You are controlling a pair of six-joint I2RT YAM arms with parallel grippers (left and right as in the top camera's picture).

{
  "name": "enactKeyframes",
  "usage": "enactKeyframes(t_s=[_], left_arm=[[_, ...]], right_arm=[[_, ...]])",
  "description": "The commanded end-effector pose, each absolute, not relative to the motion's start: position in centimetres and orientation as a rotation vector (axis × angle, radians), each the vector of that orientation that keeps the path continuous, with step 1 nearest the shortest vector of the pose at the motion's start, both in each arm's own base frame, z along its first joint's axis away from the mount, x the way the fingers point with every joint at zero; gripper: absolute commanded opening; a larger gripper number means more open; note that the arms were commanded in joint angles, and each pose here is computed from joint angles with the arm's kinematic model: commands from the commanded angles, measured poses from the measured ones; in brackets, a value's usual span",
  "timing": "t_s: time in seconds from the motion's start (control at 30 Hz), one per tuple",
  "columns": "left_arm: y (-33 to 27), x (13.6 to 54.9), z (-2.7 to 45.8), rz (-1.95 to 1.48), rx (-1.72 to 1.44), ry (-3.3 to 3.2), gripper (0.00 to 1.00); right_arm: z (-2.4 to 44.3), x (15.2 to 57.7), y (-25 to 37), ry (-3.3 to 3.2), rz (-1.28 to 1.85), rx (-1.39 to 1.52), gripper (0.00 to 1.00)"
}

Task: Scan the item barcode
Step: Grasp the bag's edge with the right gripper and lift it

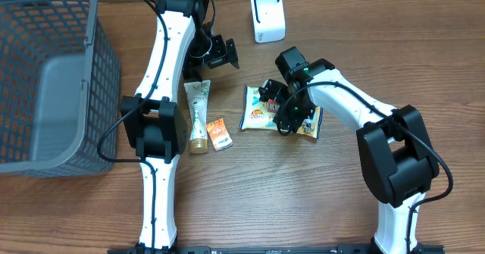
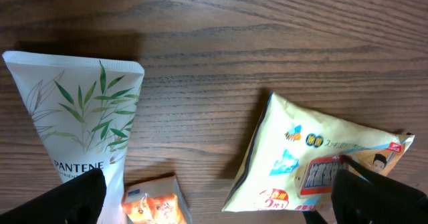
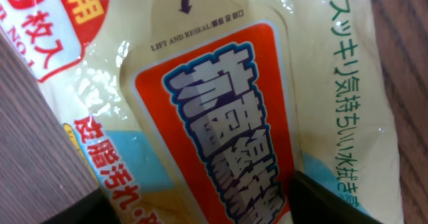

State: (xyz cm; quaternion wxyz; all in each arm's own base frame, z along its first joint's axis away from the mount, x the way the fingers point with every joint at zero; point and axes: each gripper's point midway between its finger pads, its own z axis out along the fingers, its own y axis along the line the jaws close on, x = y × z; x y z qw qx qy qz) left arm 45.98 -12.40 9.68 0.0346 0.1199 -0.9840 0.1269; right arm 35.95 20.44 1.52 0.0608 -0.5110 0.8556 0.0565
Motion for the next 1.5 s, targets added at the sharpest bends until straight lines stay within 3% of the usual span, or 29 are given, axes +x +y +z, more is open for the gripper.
enactKeyframes(t_s=[0.0, 0.03, 0.13, 0.2, 0.3, 0.37, 0.4, 0.5, 0.53, 0.57, 0.6, 0.9, 1.47], left_arm=[[-11.9, 45.9, 9.0, 0.362, 0.387, -3.013, 0.99], [-12.0, 46.0, 9.0, 0.362, 0.387, -3.015, 1.00], [-12.0, 46.0, 9.0, 0.364, 0.387, -3.017, 1.00], [-11.9, 46.0, 9.0, 0.362, 0.386, -3.017, 1.00], [-11.2, 46.1, 8.8, 0.298, 0.389, -3.036, 1.00], [-10.8, 46.2, 8.8, 0.266, 0.390, -3.046, 1.00], [-10.7, 46.2, 8.7, 0.256, 0.390, -3.049, 1.00], [-10.7, 46.2, 8.7, 0.252, 0.391, -3.050, 1.00], [-10.7, 46.2, 8.7, 0.252, 0.391, -3.050, 0.99], [-10.7, 46.2, 8.7, 0.253, 0.391, -3.050, 1.00], [-10.7, 46.3, 8.7, 0.254, 0.391, -3.053, 1.00], [-10.7, 46.4, 8.7, 0.256, 0.391, -3.056, 1.00], [-10.7, 46.4, 8.7, 0.256, 0.391, -3.056, 0.99]], right_arm=[[0.7, 36.1, 21.2, 2.622, 0.213, -1.476, 0.66], [0.8, 36.5, 21.4, 2.631, 0.214, -1.427, 0.63], [1.0, 37.6, 21.9, 2.655, 0.222, -1.289, 0.29], [1.1, 38.2, 22.3, 2.690, 0.236, -1.157, 0.26], [1.3, 38.9, 22.5, 2.740, 0.250, -0.964, 0.04], [1.5, 39.5, 22.5, 2.791, 0.255, -0.763, 0.04], [1.8, 39.7, 22.6, 2.807, 0.268, -0.690, 0.10], [2.6, 40.2, 22.9, 2.813, 0.278, -0.630, 0.43], [3.0, 40.5, 22.9, 2.804, 0.276, -0.628, 0.57], [3.5, 40.9, 23.0, 2.790, 0.269, -0.625, 0.89], [3.8, 41.4, 23.0, 2.776, 0.256, -0.620, 0.94], [5.0, 45.4, 22.0, 2.616, 0.074, -0.630, 0.95], [-1.7, 41.4, 20.5, 2.809, 0.022, -0.846, 0.96]])
